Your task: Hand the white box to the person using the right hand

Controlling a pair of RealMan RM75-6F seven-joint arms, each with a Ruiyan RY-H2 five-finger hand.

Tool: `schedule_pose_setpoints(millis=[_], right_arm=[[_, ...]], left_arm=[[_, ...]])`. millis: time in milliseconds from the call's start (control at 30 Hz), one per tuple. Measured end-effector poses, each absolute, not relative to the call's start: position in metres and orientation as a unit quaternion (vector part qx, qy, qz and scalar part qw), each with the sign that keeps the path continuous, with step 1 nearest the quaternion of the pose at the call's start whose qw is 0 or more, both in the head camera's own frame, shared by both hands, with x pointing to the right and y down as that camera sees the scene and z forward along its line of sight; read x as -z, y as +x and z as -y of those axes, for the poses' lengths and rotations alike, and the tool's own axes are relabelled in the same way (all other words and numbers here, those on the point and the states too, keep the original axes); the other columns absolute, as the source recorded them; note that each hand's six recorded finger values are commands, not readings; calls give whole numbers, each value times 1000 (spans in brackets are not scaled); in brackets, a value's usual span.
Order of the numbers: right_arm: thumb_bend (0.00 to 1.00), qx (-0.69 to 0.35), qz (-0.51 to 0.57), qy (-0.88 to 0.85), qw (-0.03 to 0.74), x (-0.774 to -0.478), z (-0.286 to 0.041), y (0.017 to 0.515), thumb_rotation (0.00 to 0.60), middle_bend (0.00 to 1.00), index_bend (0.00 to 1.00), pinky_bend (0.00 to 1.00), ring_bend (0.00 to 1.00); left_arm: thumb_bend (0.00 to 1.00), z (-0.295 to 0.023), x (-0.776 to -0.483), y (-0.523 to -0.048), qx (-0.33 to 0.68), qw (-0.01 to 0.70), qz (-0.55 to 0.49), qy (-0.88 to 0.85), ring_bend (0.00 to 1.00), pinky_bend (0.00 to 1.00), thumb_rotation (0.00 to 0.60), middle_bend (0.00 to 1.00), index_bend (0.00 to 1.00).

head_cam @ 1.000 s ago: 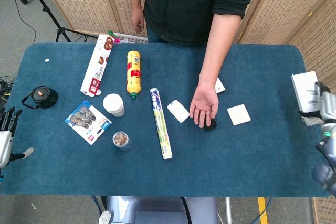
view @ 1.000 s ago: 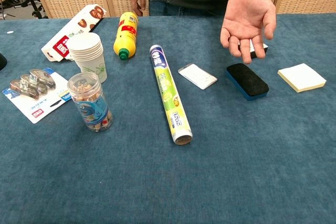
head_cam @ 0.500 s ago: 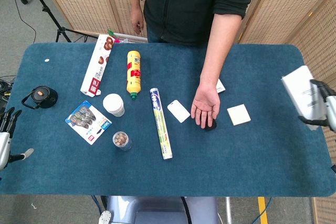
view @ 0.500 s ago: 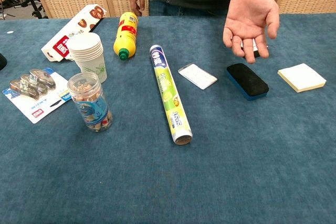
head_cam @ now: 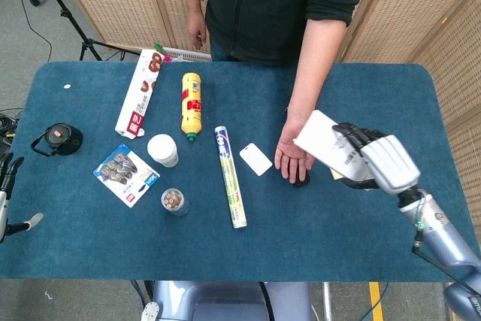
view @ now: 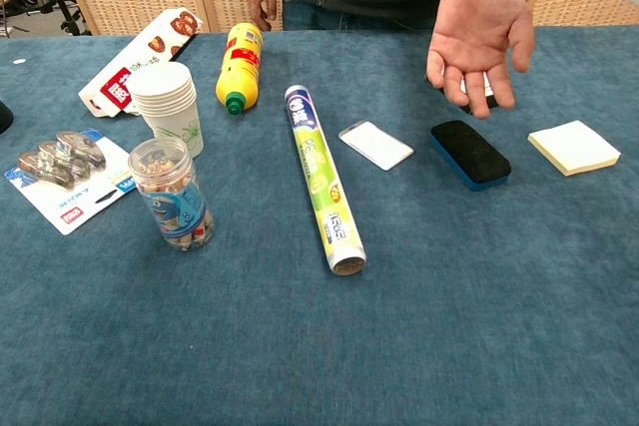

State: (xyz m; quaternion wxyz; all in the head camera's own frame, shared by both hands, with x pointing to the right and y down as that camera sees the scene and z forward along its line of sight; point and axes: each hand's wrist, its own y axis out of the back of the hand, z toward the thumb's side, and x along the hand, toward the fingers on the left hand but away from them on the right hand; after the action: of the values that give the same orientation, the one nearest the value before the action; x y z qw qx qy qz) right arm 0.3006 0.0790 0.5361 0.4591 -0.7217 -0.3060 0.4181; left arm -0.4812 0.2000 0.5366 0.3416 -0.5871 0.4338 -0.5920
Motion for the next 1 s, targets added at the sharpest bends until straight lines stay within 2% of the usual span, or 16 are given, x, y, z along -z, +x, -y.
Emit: schedule_pose_setpoints(millis=[333, 400, 467, 500, 533, 567, 600, 633, 700, 1000], right_arm=[[570, -466, 229, -685, 511, -565, -65, 234, 600, 455, 143, 604, 571], [523, -475, 221, -679, 514, -571, -66, 227, 600, 431, 143, 604, 570], [295, -482, 212, -675, 517, -575, -69, 219, 600, 316, 88, 576, 498], [142, -484, 206, -674, 519, -576, -70, 216, 600, 193, 45, 510, 374], [68, -486, 201, -673, 520, -577, -73, 213, 600, 117, 18, 455, 269], [9, -488, 199, -673, 518, -577, -74, 212, 600, 32, 0, 363, 123], [0, -491, 197, -673, 517, -578, -75, 212, 600, 0, 0, 293, 32], [0, -494, 197, -674, 513, -577, -77, 210, 600, 0, 0, 263, 7], [0, -496, 202, -677, 505, -575, -78, 208, 600, 0, 0, 217, 0], [0, -488, 232, -678, 498, -557, -75, 221, 600, 0, 0, 181, 0]], left_arm=[[0, -201, -534, -485, 589, 332, -436, -593, 0, 84, 600, 0, 0], [0, -201, -534, -487, 590, 330, -437, -594, 0, 84, 600, 0, 0], [0, -200, -534, -489, 591, 328, -438, -593, 0, 84, 600, 0, 0], [0, -200, -535, -490, 591, 328, -438, -593, 0, 84, 600, 0, 0], [0, -200, -534, -490, 591, 328, -438, -593, 0, 84, 600, 0, 0], [0, -200, -534, -490, 591, 328, -438, -593, 0, 84, 600, 0, 0], [0, -200, -534, -490, 591, 328, -437, -593, 0, 84, 600, 0, 0], [0, -200, -534, -490, 591, 328, -437, -593, 0, 84, 600, 0, 0], [0, -200, -534, -489, 591, 329, -437, -594, 0, 84, 600, 0, 0], [0, -201, -536, -488, 592, 329, -434, -594, 0, 84, 600, 0, 0]])
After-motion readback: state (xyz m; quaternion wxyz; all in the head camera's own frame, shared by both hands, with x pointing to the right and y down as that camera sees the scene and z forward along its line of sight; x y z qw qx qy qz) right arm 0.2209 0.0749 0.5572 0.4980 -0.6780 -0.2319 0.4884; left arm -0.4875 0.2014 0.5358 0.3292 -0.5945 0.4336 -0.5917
